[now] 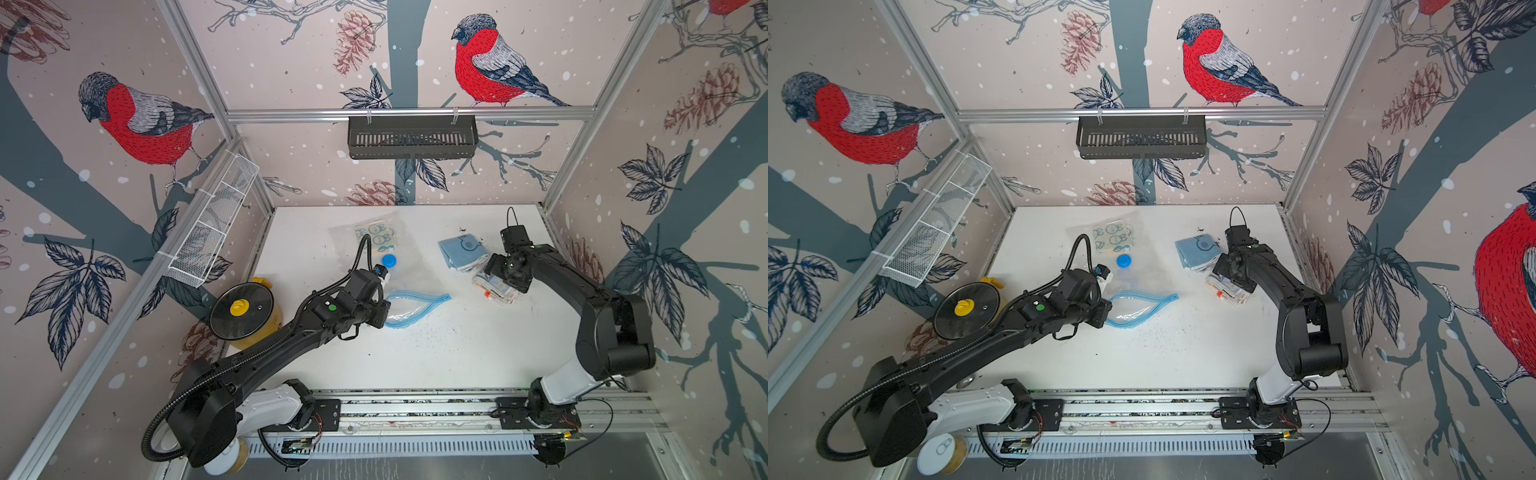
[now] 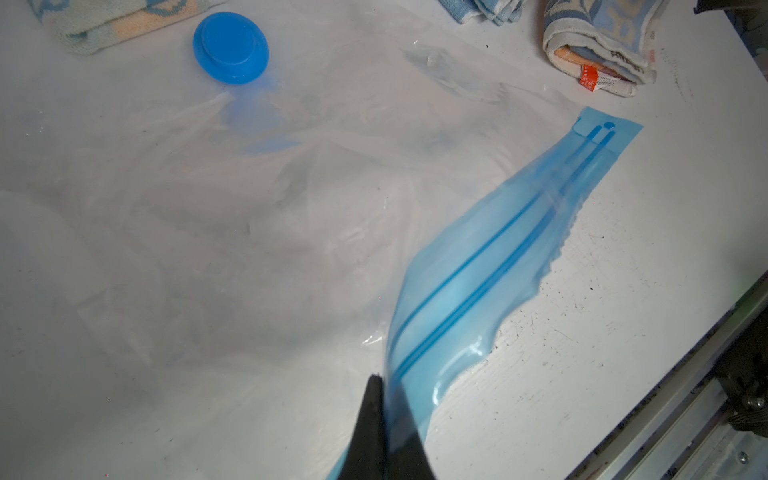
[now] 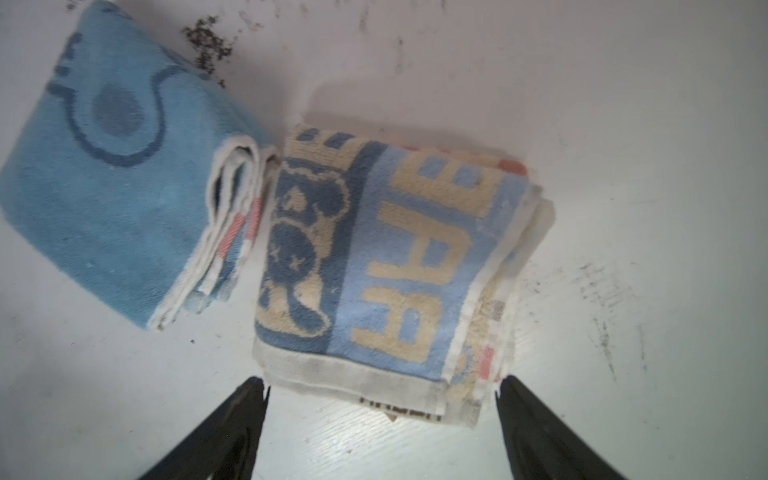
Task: Place the folded towel into the vacuum bag
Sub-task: Move the towel to the center of the board.
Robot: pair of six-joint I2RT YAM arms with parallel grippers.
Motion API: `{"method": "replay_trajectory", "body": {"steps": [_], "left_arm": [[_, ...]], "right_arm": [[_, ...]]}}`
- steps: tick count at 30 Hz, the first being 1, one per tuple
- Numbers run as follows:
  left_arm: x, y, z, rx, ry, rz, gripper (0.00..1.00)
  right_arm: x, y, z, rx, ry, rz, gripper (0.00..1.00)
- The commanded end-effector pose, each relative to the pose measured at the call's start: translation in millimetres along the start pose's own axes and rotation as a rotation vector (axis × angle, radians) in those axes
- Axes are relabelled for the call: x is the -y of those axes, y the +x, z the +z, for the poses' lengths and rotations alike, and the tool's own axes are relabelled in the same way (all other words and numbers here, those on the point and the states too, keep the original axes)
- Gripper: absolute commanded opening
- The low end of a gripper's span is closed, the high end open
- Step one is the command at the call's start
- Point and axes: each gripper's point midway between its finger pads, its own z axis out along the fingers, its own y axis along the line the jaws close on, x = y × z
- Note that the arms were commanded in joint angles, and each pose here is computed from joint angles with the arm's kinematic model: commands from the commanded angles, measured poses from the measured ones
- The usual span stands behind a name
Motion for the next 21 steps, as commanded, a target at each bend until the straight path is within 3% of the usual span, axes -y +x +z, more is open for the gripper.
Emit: {"method": "replay_trajectory", "body": {"steps": [1, 10, 14, 21], "left_arm": [[6.5, 0.9, -0.9, -0.016, 0.036, -0.012, 0.0], [9.1, 4.9, 2.1, -0.031, 0.055, -0.036, 0.0], [9.3, 5.5, 6.4, -0.044, 0.054, -0.049, 0.0], [3.6, -4.7, 6.1, -0.026, 0.011, -0.047, 0.0]], "right_arm": [[0.6, 0.5, 4.8, -0.015, 0.025, -0.043, 0.86], [-8.8, -0.3, 11.6, 0.007, 0.079, -0.12, 0.87], [-33.9, -3.2, 4.0, 0.03, 0.012, -0.156, 0.87], [-92.6, -5.0, 4.9, -0.014, -0.117, -0.068, 0.88]]}}
